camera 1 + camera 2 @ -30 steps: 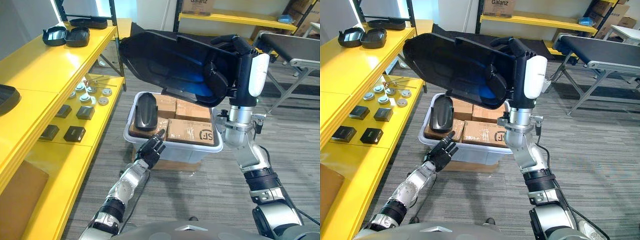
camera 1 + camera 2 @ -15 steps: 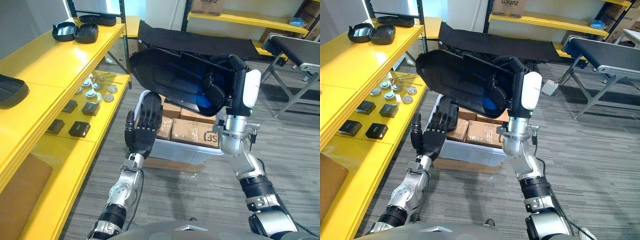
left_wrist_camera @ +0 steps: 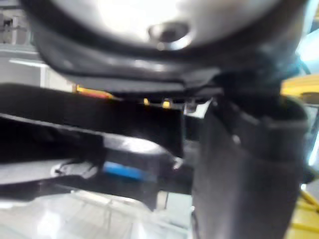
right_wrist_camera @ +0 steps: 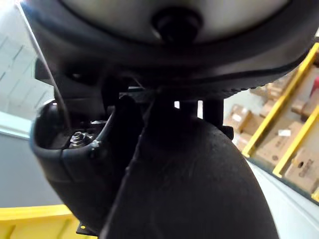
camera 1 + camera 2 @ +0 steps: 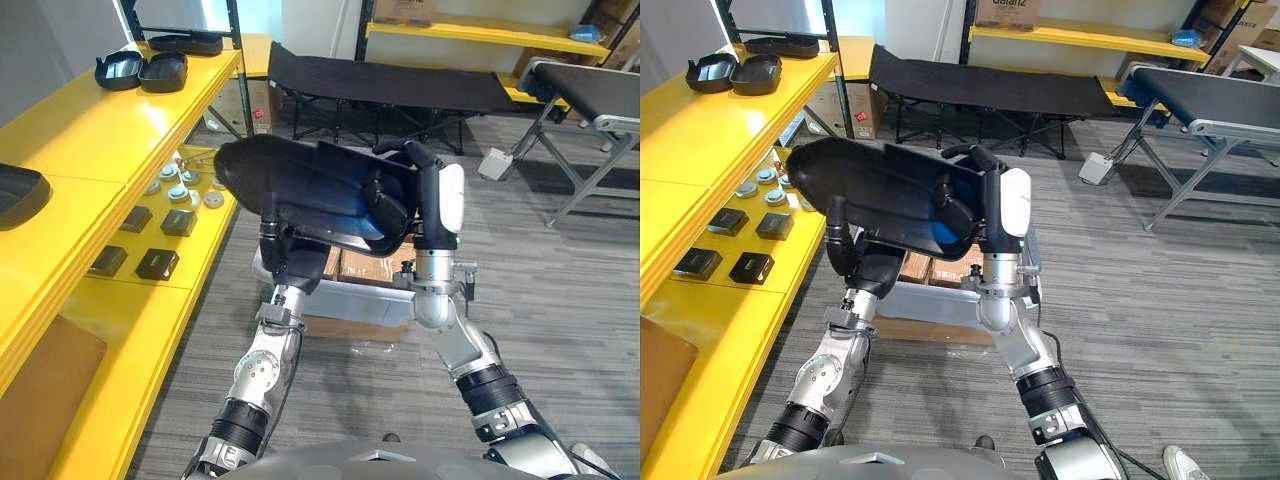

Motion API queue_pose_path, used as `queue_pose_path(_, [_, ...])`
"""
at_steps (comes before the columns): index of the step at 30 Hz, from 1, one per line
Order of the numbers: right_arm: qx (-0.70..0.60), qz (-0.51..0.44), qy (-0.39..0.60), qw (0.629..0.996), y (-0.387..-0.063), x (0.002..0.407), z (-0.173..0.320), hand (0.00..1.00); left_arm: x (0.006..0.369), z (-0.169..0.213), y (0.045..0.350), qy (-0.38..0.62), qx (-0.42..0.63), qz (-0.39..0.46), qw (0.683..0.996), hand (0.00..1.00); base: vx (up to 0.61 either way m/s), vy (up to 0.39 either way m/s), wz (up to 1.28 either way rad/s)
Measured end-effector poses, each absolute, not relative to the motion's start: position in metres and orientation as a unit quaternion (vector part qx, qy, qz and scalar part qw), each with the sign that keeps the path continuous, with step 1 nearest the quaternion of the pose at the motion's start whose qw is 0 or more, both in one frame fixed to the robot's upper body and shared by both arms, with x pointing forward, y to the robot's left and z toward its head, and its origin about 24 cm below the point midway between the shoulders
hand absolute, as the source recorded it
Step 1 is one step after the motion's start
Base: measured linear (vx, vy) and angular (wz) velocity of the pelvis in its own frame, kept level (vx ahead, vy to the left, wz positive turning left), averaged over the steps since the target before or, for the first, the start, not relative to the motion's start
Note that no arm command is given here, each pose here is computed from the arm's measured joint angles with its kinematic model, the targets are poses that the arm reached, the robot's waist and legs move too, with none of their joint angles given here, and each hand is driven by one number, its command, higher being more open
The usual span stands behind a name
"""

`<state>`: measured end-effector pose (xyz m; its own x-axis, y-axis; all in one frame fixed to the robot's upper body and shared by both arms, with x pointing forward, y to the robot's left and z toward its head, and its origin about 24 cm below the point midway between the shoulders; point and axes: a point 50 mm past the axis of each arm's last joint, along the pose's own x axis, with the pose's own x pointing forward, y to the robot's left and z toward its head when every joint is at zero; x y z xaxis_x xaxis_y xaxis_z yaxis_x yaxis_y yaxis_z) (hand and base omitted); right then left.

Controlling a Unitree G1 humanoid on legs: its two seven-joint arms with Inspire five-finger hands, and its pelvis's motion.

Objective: Walk over and take three plastic housings, then place them on the shelf

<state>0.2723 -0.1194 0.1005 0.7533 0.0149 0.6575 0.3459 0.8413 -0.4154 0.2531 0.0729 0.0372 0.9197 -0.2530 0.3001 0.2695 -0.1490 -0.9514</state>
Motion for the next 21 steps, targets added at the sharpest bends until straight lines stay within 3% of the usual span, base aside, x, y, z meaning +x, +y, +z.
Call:
queue_pose_path(4, [-0.254,-0.09,-0.33,0.905,-0.12,0.272,0.099,0.0,0.254,0.036,0.072,0.004,-0.716,-0.188,0.672,1.0,0.0,0.0,0.0])
queue_pose_path(5, [-0.252,-0.087,-0.325,0.907,-0.119,0.271,0.096,0.0,0.254,0.036,0.071,0.006,-0.71,-0.187,0.679,0.0,0.0,0.0,0.0])
queue_pose_path(21, [-0.233,-0.047,-0.311,0.92,-0.106,0.261,0.08,0.0,0.263,0.035,0.084,0.015,-0.637,-0.121,0.761,0.0,0.0,0.0,0.0])
